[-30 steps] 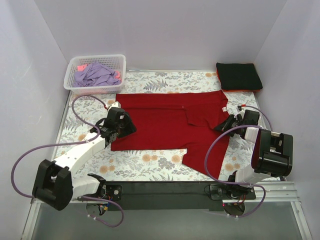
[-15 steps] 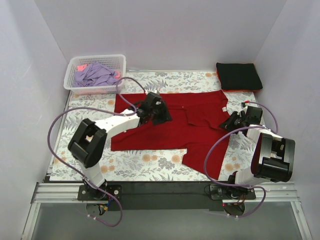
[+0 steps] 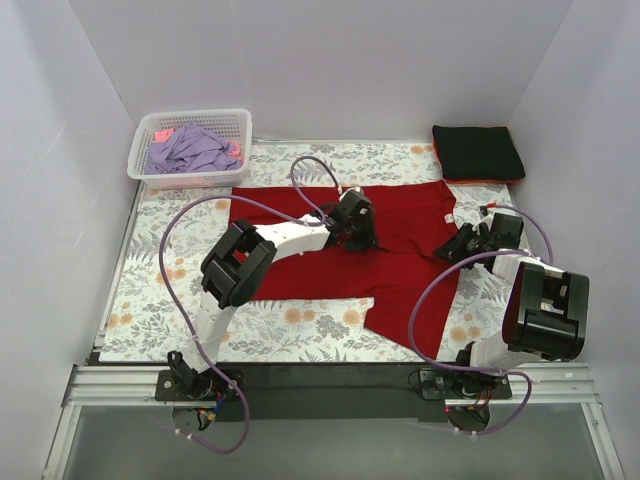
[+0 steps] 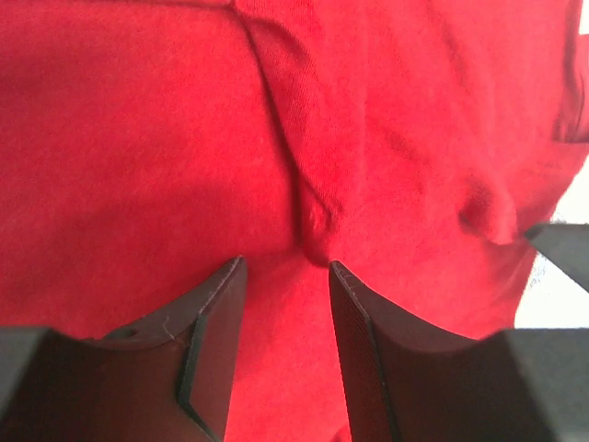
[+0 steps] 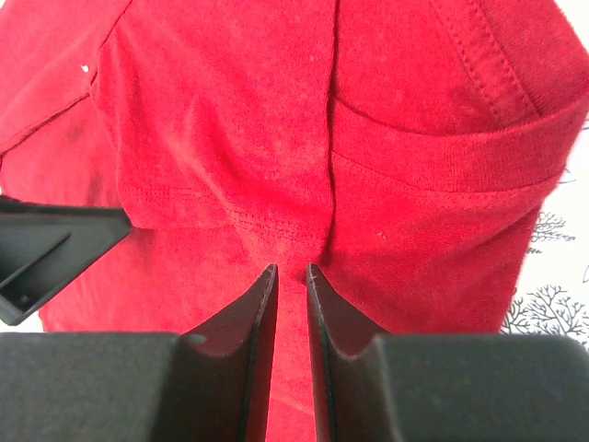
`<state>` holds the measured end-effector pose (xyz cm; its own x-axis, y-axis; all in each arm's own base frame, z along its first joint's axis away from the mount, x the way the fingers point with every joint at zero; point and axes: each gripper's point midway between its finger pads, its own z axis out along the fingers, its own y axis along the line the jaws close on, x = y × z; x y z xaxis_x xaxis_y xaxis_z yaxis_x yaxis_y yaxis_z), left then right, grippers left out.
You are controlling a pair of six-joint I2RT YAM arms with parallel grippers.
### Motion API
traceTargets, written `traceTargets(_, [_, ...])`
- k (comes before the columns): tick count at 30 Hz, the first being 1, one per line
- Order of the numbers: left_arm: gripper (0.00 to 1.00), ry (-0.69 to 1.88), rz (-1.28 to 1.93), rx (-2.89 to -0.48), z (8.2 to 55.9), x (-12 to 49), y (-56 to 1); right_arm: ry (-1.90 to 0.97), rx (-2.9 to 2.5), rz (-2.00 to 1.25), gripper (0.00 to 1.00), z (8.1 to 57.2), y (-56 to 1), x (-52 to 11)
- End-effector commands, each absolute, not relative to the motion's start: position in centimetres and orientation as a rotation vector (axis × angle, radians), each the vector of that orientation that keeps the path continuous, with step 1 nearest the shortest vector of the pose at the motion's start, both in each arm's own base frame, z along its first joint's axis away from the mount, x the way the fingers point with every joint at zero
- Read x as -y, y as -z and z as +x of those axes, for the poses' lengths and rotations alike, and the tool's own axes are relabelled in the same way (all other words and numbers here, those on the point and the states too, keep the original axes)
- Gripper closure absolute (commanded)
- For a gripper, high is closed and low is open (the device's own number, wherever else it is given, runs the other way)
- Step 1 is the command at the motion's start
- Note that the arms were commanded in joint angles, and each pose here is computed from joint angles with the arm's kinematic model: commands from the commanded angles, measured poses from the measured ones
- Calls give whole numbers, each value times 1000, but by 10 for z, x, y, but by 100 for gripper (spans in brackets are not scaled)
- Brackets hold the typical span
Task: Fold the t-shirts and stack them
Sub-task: Fold the tshirt
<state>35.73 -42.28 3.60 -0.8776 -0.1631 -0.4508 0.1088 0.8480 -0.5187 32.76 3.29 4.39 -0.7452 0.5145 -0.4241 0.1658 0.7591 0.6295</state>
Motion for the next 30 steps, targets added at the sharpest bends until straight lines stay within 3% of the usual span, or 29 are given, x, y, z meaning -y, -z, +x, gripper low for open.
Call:
traceTargets(1, [60, 757, -27, -2449, 371, 437, -60, -812, -2333, 496, 75, 330, -45, -37])
traceTargets(12, [66, 744, -6, -2455, 373, 452, -45, -836, -2345, 502, 74, 329, -37, -39])
traceTargets(16, [72, 748, 3, -2460, 370, 455, -43, -835, -2346, 504, 74, 329, -35, -39])
traceTargets(18, [82, 748, 12, -2462, 369, 455, -43, -839, -2351, 504, 74, 329, -33, -39])
traceTargets(24, [99, 725, 13, -2431, 370, 448, -64, -834, -2358, 507, 74, 327, -30, -39])
traceTargets(30, [99, 725, 14, -2417, 369, 444, -85, -824, -2352, 504, 74, 328, -32, -38])
